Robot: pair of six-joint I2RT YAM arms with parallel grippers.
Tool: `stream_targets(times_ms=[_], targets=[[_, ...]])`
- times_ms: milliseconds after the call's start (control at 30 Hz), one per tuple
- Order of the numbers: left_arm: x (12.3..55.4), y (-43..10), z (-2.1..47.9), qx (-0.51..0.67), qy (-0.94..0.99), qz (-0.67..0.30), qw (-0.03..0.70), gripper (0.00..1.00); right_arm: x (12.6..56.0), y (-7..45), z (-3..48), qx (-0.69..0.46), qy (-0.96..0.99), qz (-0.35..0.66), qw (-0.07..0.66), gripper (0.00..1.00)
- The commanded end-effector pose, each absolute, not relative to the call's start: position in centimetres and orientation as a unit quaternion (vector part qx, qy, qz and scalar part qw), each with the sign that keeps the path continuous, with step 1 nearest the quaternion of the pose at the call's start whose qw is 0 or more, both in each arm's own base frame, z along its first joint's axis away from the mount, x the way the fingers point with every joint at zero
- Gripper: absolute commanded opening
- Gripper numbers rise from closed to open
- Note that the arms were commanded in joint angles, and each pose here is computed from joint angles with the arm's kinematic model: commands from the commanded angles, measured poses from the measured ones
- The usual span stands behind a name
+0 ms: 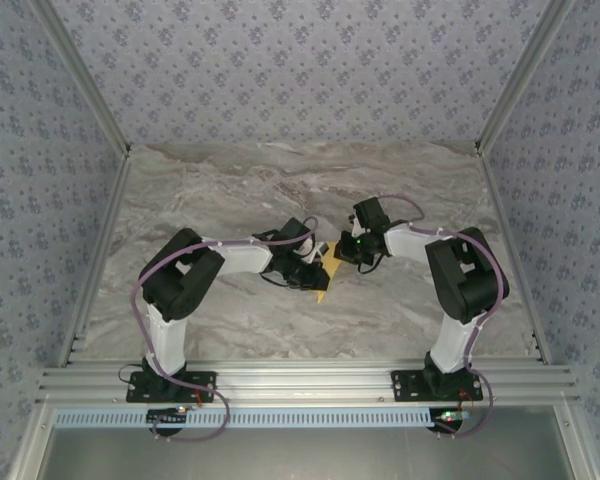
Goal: Fold a paper plane with a square sheet of paper (fold left side to right side)
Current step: Fold the wing for the fifth time at the center of the table.
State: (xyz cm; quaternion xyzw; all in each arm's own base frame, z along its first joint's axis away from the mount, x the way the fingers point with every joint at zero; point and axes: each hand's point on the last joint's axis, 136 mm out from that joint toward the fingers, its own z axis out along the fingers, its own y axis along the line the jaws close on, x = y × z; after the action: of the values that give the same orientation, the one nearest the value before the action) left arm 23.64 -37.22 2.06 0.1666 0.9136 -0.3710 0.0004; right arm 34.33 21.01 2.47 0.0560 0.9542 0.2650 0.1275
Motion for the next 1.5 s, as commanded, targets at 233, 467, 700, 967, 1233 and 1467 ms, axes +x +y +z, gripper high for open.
stream_targets(times_ms=[233, 467, 700, 967, 1233, 1467], targets=[[21.5, -35.7, -1.6, 0.148, 0.929, -0.336, -0.051, 0.08, 32.0, 22.0, 5.5, 0.038, 0.931, 0.321, 0.168, 0.0], [21.5, -35.7, -1.7, 0.148, 0.93, -0.334, -0.05, 0.07, 30.9, 24.0, 5.2, 0.018, 0.926, 0.337, 0.168, 0.0], [21.6, -35.5, -1.7, 0.145, 0.932, -0.329, -0.049, 0.07, 30.7, 24.5, 3.7, 0.011, 0.932, 0.326, 0.159, 0.0], [21.5, -35.4, -1.7, 0.142, 0.933, -0.326, -0.051, 0.06, 31.0, 23.1, 1.9, -0.001, 0.941, 0.295, 0.166, 0.0], [21.4, -35.4, -1.8, 0.14, 0.933, -0.327, -0.055, 0.05, 32.1, 22.0, 0.8, -0.003, 0.938, 0.298, 0.177, 0.0], [21.3, -35.4, -2.0, 0.14, 0.933, -0.326, -0.059, 0.05, 33.6, 20.9, 0.6, 0.0, 0.932, 0.308, 0.19, 0.0]])
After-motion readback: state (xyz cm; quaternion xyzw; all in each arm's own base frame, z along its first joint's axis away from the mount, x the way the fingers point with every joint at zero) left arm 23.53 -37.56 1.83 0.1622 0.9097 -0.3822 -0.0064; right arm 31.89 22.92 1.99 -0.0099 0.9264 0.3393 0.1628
